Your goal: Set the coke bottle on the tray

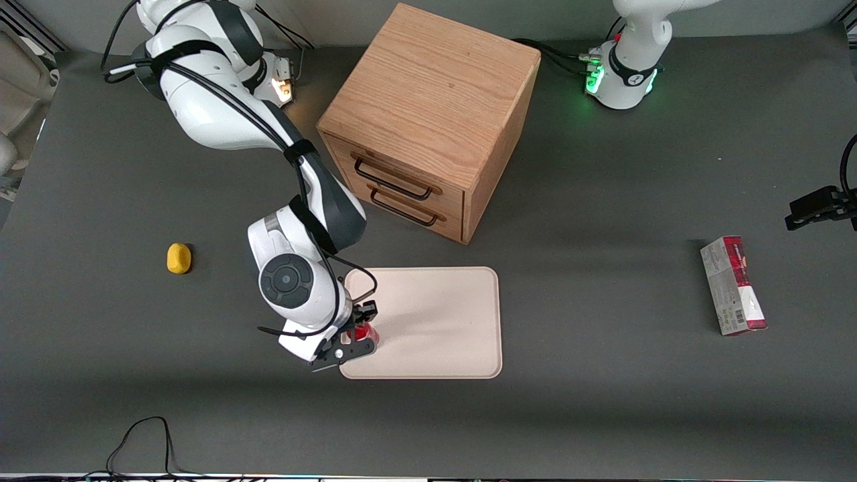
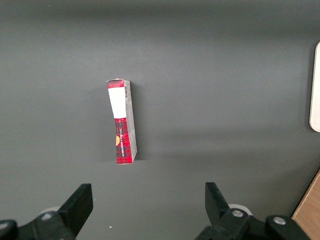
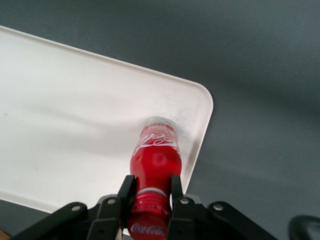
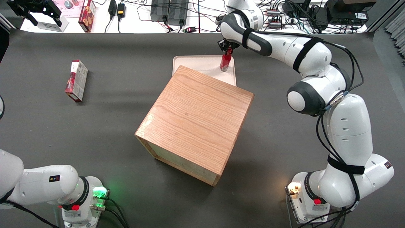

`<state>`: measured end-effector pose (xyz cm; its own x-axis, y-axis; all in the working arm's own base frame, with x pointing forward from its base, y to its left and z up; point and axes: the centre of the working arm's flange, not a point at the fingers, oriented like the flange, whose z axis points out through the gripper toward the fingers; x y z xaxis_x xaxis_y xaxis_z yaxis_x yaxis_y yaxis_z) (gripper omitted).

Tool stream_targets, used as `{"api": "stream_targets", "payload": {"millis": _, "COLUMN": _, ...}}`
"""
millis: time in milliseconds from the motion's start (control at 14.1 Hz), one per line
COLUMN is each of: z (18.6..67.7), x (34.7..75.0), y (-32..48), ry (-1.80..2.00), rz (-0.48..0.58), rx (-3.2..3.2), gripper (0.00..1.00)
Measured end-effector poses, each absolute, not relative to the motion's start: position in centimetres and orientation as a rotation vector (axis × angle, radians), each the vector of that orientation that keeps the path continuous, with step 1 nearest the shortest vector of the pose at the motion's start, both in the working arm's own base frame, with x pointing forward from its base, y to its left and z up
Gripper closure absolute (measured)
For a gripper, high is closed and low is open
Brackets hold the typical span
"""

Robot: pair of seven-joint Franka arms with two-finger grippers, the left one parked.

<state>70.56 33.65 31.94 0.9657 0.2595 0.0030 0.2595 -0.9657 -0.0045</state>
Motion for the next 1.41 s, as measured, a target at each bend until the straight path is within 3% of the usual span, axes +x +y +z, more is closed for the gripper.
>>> {"api": "stream_targets", "payload": {"millis": 283, "z": 31.6, "x": 70.9, "y": 33.2, "ry": -0.408, "rz": -0.009, "rx": -3.108, "gripper": 0.67}}
{"api": "stream_targets", "payload": {"millis": 354, "z": 31.6, "x": 70.9, "y": 33.2, "ry": -0.406, "rz": -0.015, "rx": -3.107, "gripper": 0.63}}
{"api": "stream_targets", "payload": {"millis": 778, "z": 32.6, "x": 71.1, "y": 33.3, "ry": -0.403, "rz": -0.046, "rx": -3.101, "gripper": 0.02}}
{"api": "stream_targets", "payload": {"millis": 990, "z": 36.2, "x": 70.5, "y": 33.1, "ry": -0.403, "rz": -0.019, "rx": -3.111, "gripper": 0.00}}
{"api": "stream_targets", "payload": {"millis": 1414, "z": 50.7, "x": 66.0, "y": 30.9, "ry": -0.402, "rz": 0.051, "rx": -3.145, "gripper": 0.00}}
